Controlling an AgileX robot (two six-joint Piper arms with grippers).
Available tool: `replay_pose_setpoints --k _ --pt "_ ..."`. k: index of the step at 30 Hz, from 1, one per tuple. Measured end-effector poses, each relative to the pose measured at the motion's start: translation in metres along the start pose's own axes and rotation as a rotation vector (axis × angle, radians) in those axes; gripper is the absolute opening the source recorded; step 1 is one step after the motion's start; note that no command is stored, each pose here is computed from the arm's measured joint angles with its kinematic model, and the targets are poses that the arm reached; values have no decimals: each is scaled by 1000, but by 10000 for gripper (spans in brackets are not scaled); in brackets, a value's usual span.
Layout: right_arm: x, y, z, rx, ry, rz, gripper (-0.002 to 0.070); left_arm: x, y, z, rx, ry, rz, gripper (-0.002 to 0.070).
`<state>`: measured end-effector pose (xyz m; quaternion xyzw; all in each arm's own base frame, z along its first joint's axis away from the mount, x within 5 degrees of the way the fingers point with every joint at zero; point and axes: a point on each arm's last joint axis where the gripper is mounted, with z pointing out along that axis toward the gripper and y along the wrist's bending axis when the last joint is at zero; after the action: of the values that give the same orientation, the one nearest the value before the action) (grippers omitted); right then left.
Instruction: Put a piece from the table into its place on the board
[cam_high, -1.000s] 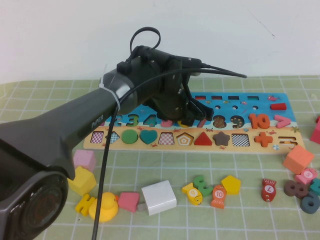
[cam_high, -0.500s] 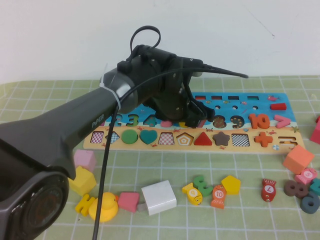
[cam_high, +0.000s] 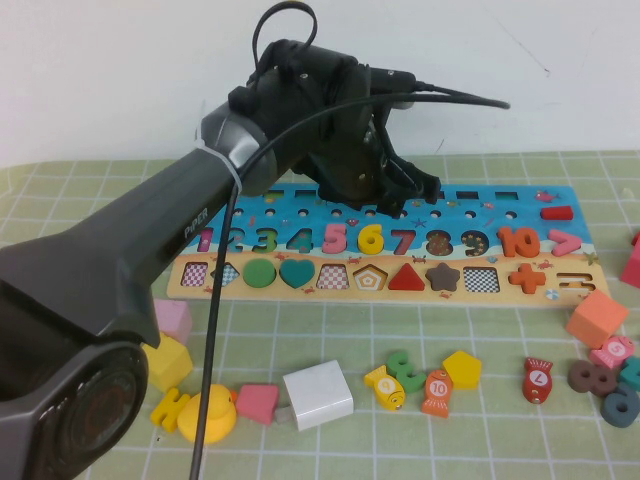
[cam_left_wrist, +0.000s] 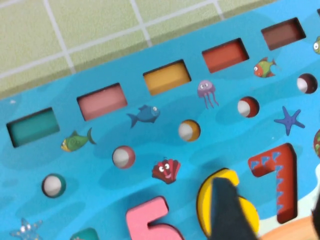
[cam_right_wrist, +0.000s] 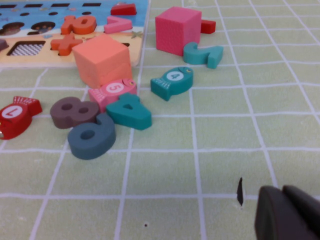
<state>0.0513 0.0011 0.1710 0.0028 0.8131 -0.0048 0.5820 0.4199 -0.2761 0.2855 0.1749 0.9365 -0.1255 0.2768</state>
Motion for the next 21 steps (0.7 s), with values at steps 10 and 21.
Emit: replay_pose_setpoints --k 10,21 --pt "0 0 0 0 0 0 -3 -11 -2 -15 4 -52 76 25" --pt "0 0 0 0 0 0 -3 -44 -6 -212 -48 -399 233 0"
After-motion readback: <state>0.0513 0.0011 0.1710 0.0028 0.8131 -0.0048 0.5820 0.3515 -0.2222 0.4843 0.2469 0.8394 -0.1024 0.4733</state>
